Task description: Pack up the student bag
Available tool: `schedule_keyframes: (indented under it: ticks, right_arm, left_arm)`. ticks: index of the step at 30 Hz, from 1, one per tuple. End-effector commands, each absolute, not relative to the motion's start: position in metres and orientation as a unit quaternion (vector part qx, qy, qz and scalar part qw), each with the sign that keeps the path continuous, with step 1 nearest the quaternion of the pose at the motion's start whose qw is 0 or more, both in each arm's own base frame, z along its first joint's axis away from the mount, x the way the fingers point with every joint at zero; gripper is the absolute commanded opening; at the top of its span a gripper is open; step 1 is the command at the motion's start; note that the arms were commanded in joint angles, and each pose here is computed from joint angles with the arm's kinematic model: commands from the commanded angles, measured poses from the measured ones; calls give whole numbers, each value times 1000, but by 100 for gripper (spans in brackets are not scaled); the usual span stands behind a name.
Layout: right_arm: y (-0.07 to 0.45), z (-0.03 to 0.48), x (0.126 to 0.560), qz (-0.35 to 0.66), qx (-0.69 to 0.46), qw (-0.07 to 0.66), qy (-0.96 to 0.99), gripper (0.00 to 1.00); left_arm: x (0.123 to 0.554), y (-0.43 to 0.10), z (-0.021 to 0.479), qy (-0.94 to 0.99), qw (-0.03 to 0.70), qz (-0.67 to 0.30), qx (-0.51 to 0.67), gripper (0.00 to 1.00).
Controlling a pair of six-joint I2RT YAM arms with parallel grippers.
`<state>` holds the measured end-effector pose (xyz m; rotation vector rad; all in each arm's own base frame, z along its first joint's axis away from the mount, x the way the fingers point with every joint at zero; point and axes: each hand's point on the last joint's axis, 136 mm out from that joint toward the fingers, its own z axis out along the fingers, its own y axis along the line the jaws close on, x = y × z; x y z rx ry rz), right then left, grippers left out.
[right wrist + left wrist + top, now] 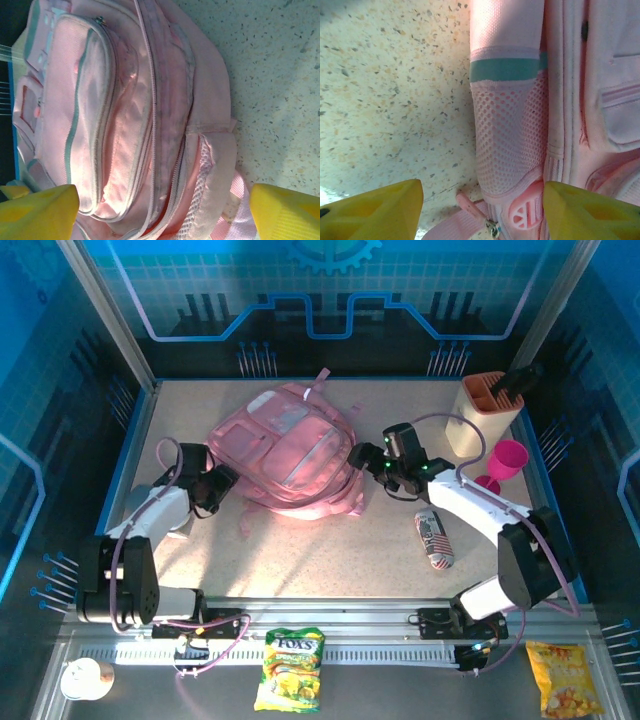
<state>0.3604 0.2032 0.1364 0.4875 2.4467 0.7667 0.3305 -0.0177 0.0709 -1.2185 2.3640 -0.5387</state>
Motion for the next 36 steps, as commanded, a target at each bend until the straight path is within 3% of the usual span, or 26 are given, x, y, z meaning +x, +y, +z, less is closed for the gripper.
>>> schedule_keyframes:
  ticks: [1,8,12,20,28,36]
  right_arm:
    - [207,136,363,272,174,261,910,88]
    - [213,123,362,272,168,239,917,85]
    - [217,111,362,264,160,216,926,75]
    - [231,86,373,248,126,178,944,63]
    - [204,63,406,182,121,191,957,47]
    - [173,54,462,133,103,230,958,45]
  left_arm:
    - [346,-25,69,833,211,-239,-452,63]
    - [357,-26,51,829,201,-245,-461,56]
    - [363,-31,46,829,194,-258,-457,49]
    - [366,-38,49,831,189,-274,-446,20]
    - [368,-61,66,834,184,-317,-412,0]
    - [362,-105,73,842,158,-344,-384,0]
